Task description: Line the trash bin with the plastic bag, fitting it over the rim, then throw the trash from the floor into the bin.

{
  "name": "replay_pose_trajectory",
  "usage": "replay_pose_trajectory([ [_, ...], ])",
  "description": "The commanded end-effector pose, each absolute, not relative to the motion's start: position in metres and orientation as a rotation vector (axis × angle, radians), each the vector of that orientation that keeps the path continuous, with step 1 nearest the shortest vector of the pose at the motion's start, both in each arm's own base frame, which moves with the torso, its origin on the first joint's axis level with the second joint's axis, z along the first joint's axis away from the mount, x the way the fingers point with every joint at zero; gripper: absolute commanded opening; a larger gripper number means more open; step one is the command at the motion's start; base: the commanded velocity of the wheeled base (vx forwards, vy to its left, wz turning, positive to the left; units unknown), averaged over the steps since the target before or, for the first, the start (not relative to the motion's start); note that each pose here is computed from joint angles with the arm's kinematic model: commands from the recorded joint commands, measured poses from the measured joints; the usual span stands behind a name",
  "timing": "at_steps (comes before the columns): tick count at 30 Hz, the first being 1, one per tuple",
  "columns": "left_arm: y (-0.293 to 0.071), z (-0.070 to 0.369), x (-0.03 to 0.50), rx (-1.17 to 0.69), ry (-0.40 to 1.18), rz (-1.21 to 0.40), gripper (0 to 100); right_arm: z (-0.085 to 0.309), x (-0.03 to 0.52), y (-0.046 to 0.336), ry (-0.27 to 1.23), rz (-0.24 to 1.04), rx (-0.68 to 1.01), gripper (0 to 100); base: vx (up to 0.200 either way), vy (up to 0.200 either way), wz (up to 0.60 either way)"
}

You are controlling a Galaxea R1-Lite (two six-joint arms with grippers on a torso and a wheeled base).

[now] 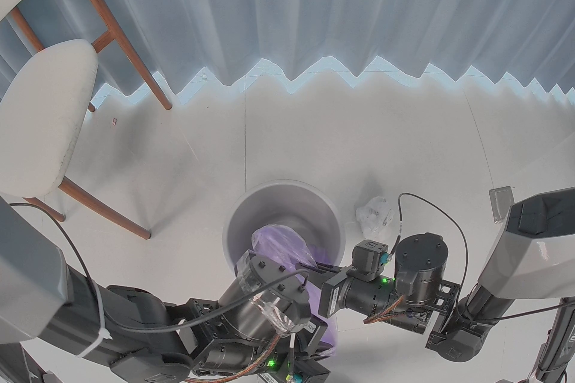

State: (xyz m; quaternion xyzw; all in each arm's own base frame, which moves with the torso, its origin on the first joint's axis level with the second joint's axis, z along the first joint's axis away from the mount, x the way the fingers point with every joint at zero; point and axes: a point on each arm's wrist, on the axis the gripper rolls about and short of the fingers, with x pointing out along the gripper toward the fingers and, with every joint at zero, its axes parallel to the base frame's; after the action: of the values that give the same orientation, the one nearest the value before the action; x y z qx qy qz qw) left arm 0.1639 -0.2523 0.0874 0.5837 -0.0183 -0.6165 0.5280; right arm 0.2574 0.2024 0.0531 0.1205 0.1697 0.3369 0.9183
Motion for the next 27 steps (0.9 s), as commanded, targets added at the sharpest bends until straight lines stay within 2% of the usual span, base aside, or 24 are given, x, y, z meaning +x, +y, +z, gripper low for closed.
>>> replay_pose_trajectory([
  [1, -0.246, 0.083, 0.162, 1.397, -0.014, -1.479, 0, 0.058, 0.251, 0.197, 0.330, 0.696, 0.261, 0, 0.000, 0.000, 0.00],
  [3, -0.242, 0.083, 0.160, 1.395, 0.001, -1.470, 0, 0.063, 0.249, 0.196, 0.310, 0.700, 0.272, 0, 0.000, 0.000, 0.00],
  [8, -0.233, 0.086, 0.159, 1.259, 0.126, -1.423, 0, 0.092, 0.233, 0.181, 0.222, 0.709, 0.329, 0, 0.000, 0.000, 0.00],
  [14, -0.232, 0.098, 0.152, 1.104, 0.196, -1.376, 0, 0.123, 0.221, 0.162, 0.135, 0.701, 0.400, 0, 0.000, 0.000, 0.00],
  [20, -0.225, 0.115, 0.148, 0.968, 0.236, -1.330, 0, 0.122, 0.227, 0.143, 0.138, 0.622, 0.440, 0, 0.000, 0.000, 0.00],
  [27, -0.220, 0.131, 0.140, 0.833, 0.267, -1.312, 0, 0.119, 0.226, 0.138, 0.174, 0.594, 0.510, 0, 0.000, 0.000, 0.00],
])
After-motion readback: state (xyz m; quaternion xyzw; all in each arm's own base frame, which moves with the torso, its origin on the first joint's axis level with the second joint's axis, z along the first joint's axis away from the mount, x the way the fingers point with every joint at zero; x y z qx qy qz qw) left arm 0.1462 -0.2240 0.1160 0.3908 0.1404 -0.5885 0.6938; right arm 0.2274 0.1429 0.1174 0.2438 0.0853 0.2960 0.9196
